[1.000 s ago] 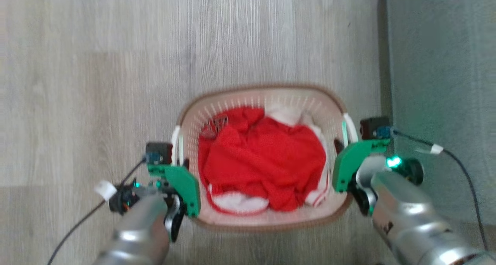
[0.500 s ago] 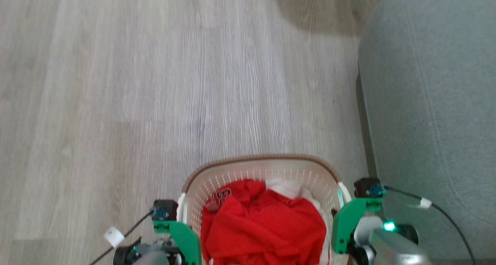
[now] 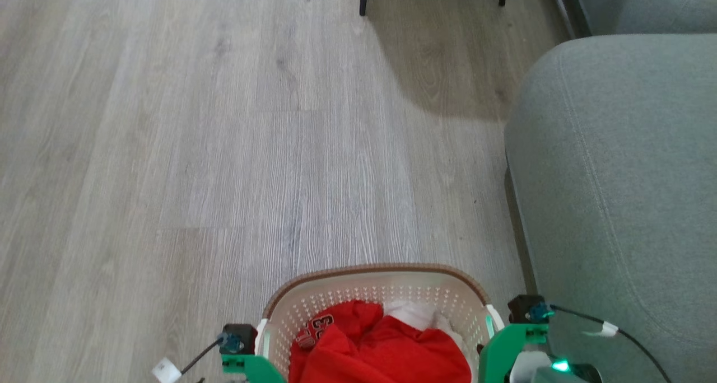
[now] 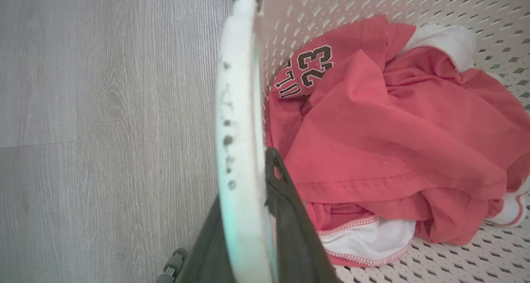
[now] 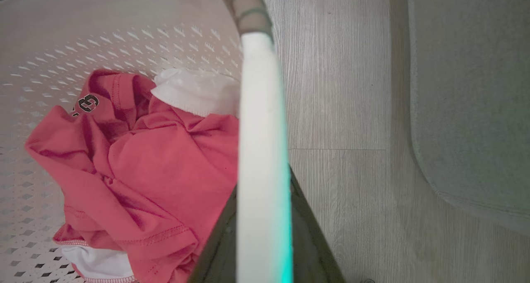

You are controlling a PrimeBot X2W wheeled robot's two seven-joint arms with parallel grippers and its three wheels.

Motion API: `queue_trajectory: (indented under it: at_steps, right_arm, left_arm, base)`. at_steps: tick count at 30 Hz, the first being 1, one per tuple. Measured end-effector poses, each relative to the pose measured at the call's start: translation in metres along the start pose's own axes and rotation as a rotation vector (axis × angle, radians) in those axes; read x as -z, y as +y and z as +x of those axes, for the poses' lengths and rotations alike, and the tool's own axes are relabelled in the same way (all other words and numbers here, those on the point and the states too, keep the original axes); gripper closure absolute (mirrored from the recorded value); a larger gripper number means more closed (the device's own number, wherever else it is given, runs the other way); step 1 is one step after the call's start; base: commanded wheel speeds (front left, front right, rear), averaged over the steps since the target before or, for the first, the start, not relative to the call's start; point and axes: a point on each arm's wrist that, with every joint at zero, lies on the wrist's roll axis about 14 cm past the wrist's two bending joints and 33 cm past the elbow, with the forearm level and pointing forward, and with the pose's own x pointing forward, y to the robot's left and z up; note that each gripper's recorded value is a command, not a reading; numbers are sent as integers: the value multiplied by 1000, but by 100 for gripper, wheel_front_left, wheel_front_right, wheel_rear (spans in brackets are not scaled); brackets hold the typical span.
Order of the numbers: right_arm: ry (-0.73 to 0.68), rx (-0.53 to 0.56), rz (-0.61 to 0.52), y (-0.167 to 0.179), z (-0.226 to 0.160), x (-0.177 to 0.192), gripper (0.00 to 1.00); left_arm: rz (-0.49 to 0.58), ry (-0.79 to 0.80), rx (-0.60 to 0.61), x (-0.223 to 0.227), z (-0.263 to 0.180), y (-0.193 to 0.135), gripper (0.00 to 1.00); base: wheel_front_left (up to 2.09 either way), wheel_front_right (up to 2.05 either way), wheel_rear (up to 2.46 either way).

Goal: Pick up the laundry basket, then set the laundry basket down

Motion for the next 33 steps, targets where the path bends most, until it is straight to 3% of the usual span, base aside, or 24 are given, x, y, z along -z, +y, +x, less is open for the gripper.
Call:
queue_trajectory:
  at_steps: [33]
  right_arm:
    - [15,-7,18,3,-3,13,100]
  left_arm:
    - [11,21,0,7,-1,1,100]
  base:
    - [0,0,0]
